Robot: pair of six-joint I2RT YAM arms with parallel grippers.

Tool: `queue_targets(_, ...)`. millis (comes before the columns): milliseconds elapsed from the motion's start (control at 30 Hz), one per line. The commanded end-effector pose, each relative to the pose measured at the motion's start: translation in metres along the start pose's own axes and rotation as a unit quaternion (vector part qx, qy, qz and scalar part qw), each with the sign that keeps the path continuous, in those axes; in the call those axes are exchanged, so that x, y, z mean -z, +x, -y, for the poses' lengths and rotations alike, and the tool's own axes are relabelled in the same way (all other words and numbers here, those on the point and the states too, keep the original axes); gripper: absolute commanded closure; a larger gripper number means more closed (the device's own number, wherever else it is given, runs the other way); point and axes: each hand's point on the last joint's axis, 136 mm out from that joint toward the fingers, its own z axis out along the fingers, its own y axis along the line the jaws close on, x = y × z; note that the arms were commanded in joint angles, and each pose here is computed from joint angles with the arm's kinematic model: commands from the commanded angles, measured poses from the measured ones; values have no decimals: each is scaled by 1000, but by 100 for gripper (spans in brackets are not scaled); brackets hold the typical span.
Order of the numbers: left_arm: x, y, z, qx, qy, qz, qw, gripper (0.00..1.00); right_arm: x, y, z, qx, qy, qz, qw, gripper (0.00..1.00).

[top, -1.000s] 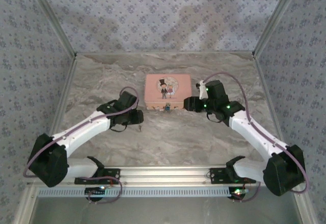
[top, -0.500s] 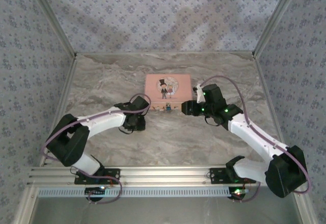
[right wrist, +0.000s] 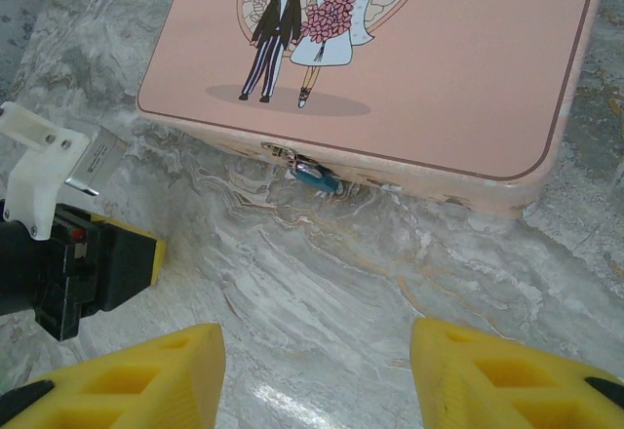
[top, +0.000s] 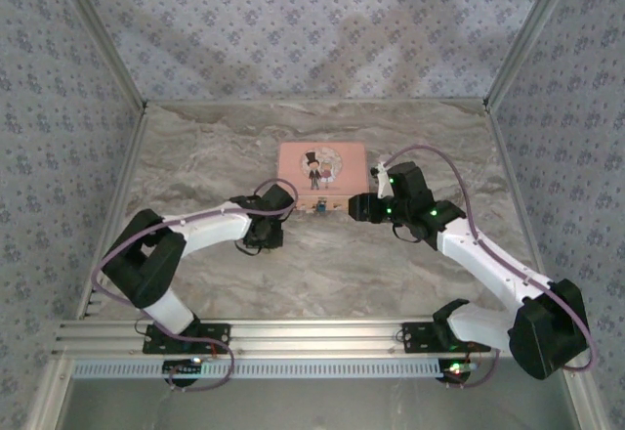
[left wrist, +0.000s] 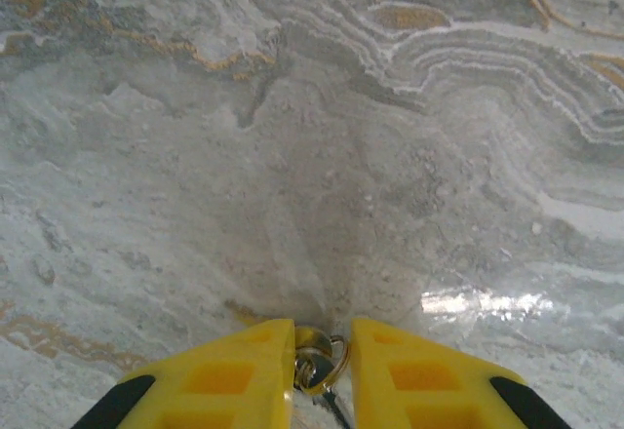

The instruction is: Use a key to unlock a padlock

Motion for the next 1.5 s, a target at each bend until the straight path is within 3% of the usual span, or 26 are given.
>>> queue_targets(0,-3,-6,0,-14,-17,4,1000,83,-1,1,0,-6,1,3,1000,45)
queue_targets(233,-13,1,-1,-18,-24,-13,999,100,-1,1,1,-6,4,2,1000,45)
queue_targets(400,-2,-2,4,-24,-9,-9,1000,100,-1,-1,2,-5,6,6,1000,45)
queue_targets(633,63,-33,34,-36,82,42,995,100,5,-1,-11,-13,-44,13,999,45)
queue_targets(767,111,-52,55,-50,146,75,985,100,19,-11,-17,-5,-58,45,997,45)
queue_targets(900,156,-68,80,-61,223,101,968,100,42,-27,-29,-1,-94,81,992,45)
queue_targets(1033,193,-78,104,-66,298,117,945,100,58,-34,-51,-2,-166,79,983,47)
queue_targets(1300,229,-85,134,-44,403,119,906,100,62,-34,-64,-10,-211,89,973,52)
queue_targets(1467,225,-94,121,-14,363,133,922,100,58,-33,-71,2,-201,101,974,58)
